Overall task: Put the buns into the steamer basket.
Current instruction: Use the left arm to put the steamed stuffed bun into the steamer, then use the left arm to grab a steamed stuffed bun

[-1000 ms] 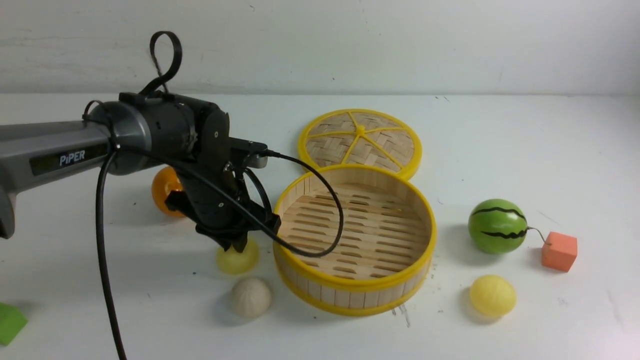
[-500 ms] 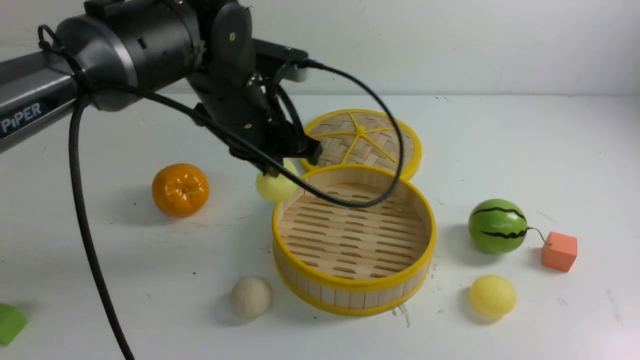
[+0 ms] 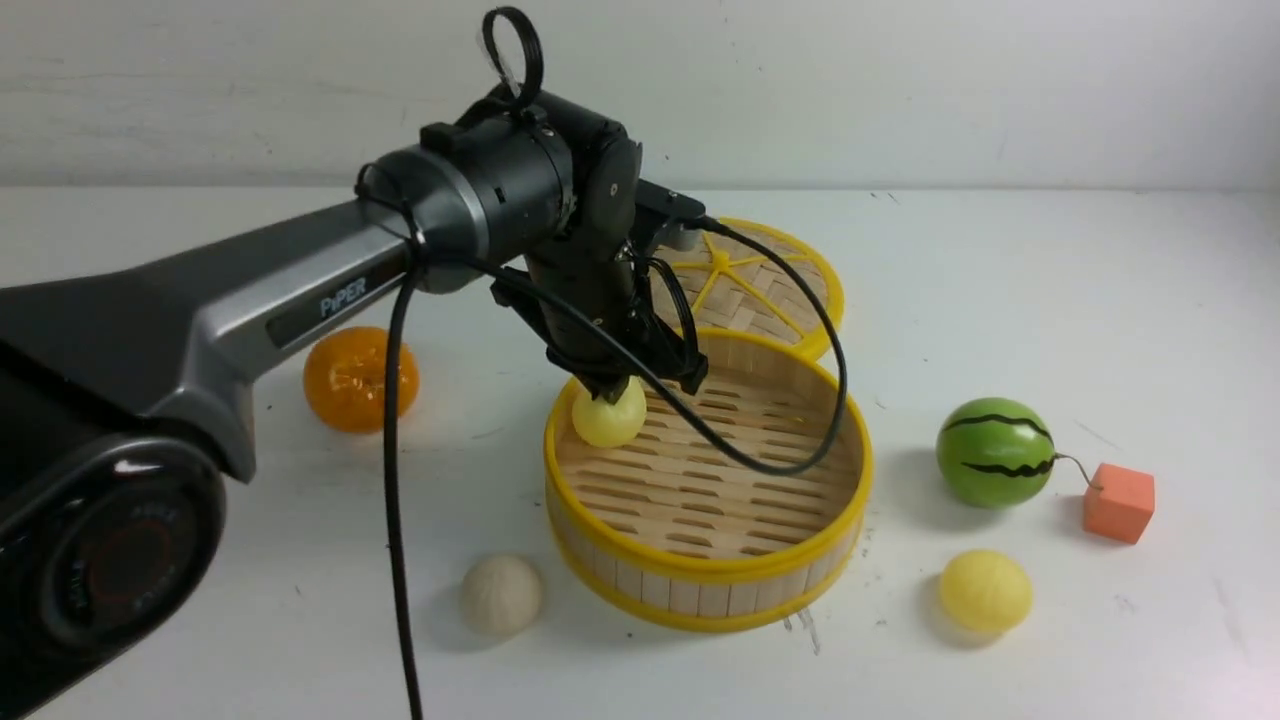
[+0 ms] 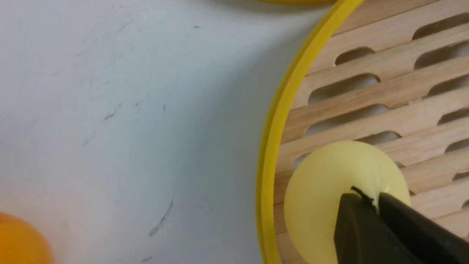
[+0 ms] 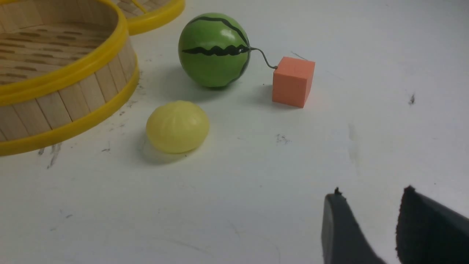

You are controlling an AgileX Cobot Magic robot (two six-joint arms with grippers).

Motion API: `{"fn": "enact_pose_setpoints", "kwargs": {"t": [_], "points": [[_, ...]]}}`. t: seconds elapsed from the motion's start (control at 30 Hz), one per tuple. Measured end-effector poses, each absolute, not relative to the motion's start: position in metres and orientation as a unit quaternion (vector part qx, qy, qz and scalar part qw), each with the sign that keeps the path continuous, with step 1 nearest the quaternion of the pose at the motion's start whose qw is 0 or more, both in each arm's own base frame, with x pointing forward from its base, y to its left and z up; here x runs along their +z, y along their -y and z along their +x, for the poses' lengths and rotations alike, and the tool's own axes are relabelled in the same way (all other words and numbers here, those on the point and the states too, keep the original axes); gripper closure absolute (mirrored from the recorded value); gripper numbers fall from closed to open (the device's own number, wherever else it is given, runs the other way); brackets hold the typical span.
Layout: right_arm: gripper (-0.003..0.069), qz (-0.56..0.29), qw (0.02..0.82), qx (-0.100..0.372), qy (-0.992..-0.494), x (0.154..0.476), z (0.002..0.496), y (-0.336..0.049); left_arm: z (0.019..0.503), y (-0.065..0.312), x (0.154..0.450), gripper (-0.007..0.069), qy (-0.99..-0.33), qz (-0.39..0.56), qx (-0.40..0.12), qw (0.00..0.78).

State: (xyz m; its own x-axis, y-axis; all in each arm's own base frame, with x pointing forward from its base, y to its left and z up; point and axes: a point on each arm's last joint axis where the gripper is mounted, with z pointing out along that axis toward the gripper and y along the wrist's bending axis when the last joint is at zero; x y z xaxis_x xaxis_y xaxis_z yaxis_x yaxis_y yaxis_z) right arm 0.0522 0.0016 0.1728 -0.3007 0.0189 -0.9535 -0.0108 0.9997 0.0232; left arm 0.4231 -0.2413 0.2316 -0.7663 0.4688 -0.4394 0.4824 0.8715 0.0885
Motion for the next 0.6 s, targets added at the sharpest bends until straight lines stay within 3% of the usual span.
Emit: {"fn": "enact_pose_setpoints", "kwargs": {"t": [0.1,0.27,0.3,0.37,0.47,0.53,0.6], "points": [[0.0419,0.003,0.591,0.013,-0.806,0.173,0.052,-0.002,0.425,0.242,0.228,0.0524,-0.94,0.253,-0.014,0.227],[0.0419,0.003,0.591,0.013,-0.806,0.173,0.052,-0.002,0.415,0.239,0.247,0.0291,-0.948,0.234,-0.028,0.214],[0.0419,0.003,0.591,0.013,-0.806,0.173,0.052,-0.002,0.414,0.238,0.247,0.0291,-0.948,0.234,-0.028,0.214],[0.0419,0.003,0.591,0.013,-0.806,0.173,0.052,-0.002,0.395,0.227,0.286,0.0245,-0.954,0.215,-0.03,0.205],[0.0419,0.003,0.591,0.013,-0.806,0.173,0.052,-0.002,0.373,0.215,0.328,0.0306,-0.957,0.19,-0.044,0.214],[0.0419,0.003,0.591,0.013,-0.806,0.173,0.052,-0.002,0.36,0.208,0.345,0.0398,-0.957,0.178,-0.056,0.223],[0.0419,0.003,0.591,0.013,-0.806,0.173,0.052,-0.002,0.338,0.197,0.349,0.0537,-0.962,0.169,-0.063,0.207]]}}
